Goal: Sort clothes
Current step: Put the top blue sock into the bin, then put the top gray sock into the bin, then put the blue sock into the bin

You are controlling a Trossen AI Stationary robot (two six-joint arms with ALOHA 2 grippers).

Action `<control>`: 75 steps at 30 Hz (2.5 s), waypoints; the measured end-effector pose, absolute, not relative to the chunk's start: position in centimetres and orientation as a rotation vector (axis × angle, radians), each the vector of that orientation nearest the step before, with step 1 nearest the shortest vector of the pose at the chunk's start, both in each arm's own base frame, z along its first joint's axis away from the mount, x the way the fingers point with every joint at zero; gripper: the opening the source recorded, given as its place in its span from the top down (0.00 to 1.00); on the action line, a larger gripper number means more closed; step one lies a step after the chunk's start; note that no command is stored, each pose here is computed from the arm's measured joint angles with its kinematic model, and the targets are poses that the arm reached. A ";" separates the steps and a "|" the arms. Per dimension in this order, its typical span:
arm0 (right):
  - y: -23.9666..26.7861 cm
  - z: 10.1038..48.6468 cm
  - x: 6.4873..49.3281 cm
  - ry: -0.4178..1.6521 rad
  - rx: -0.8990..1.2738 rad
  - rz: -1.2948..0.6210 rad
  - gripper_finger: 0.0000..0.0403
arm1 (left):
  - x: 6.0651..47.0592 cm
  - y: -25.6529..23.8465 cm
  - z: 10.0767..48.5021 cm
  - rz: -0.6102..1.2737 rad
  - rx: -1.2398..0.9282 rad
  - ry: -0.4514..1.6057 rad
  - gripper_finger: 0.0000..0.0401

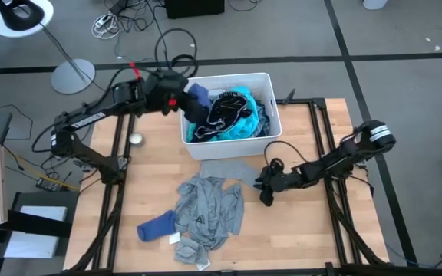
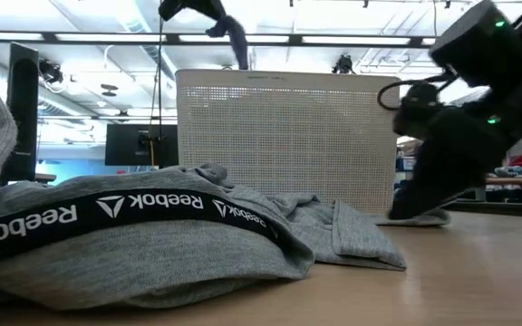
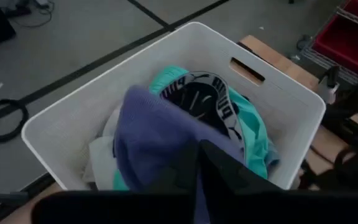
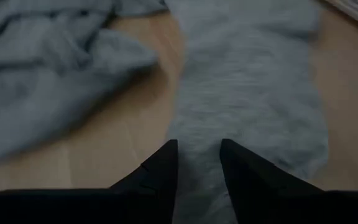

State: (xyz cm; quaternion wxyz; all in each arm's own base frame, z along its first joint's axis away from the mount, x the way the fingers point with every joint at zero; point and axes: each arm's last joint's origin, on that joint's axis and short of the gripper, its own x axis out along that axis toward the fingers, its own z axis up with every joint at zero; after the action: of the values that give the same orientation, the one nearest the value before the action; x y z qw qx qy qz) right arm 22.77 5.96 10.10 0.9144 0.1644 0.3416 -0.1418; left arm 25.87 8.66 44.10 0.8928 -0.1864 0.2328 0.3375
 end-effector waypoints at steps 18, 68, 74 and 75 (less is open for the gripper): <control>7.7 20.6 27.4 0.771 0.199 -0.168 1.00 | 22.9 7.5 43.0 0.570 -0.436 0.757 0.69; -9.0 43.7 26.2 0.635 0.236 -0.677 0.75 | 16.1 -13.7 27.7 0.455 -0.841 0.718 0.68; -7.2 45.5 24.0 0.574 0.339 -0.530 0.67 | 15.3 -14.6 26.7 0.431 -0.874 0.734 0.68; -6.8 45.9 23.5 0.560 0.363 -0.501 0.66 | 15.2 -14.7 26.5 0.431 -0.885 0.733 0.68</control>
State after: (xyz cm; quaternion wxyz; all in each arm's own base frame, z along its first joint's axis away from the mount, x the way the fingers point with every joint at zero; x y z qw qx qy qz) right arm 23.46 -6.83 45.86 0.9143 0.1763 0.2717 -0.2431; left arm 15.21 -14.69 26.47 0.8176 -0.4153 0.3439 0.2021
